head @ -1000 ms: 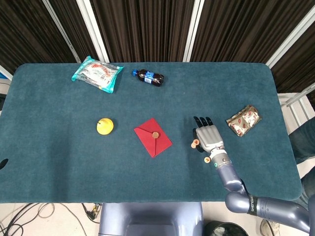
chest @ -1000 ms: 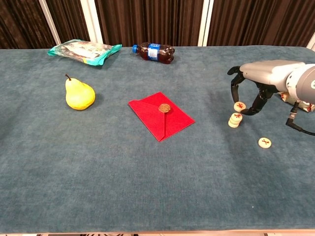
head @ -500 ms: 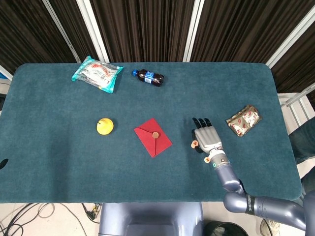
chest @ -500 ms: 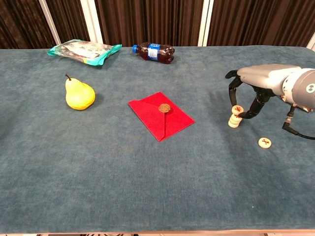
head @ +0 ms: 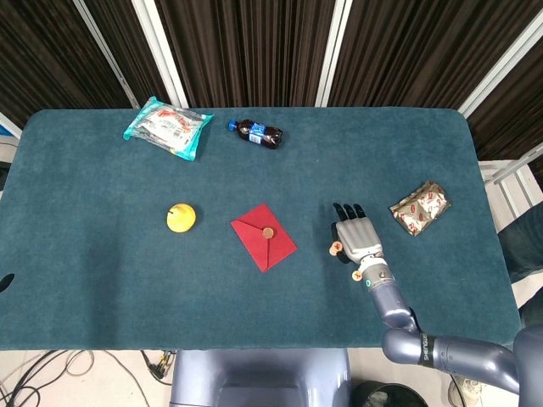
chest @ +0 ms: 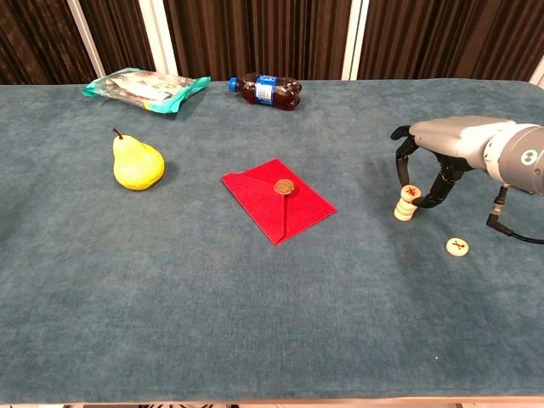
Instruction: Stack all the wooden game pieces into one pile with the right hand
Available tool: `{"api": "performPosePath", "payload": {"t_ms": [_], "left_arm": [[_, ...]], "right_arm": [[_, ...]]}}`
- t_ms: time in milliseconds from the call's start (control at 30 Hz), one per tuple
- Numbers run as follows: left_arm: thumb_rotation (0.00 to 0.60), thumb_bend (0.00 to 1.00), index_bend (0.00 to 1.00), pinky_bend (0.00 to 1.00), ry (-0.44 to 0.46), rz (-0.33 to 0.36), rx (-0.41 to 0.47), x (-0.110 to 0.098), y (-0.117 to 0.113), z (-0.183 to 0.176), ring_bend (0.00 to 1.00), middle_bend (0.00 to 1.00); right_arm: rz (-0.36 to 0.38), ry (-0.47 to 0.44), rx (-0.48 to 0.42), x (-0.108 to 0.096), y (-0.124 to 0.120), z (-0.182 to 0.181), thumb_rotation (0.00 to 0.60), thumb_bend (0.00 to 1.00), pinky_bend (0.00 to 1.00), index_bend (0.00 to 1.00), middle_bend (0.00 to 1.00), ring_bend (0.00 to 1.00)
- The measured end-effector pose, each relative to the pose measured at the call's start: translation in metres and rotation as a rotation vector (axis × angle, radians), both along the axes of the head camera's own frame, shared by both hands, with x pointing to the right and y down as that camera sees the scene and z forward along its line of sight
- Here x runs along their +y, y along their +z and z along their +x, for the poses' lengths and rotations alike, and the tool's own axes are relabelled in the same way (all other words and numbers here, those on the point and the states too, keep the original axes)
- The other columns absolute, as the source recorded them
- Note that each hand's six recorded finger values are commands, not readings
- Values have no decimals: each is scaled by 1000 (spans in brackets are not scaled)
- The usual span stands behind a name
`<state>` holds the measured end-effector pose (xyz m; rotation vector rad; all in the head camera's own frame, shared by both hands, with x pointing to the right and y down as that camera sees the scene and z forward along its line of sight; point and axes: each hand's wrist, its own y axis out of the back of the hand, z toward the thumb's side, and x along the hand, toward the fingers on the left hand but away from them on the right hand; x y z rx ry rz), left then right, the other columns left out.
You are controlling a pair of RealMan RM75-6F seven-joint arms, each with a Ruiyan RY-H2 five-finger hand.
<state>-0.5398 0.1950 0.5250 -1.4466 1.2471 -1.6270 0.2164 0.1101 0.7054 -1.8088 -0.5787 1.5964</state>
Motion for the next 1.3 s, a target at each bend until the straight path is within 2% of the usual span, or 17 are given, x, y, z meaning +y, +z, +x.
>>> {"api": "performPosePath", "payload": {"t_ms": [1300], "left_arm": [[600,146,74,0,-1,-1,-3,0,0,-1,0,0]], "right_arm": [[-6,6,2,2,3,1,600,368,0,501,0,0]]}}
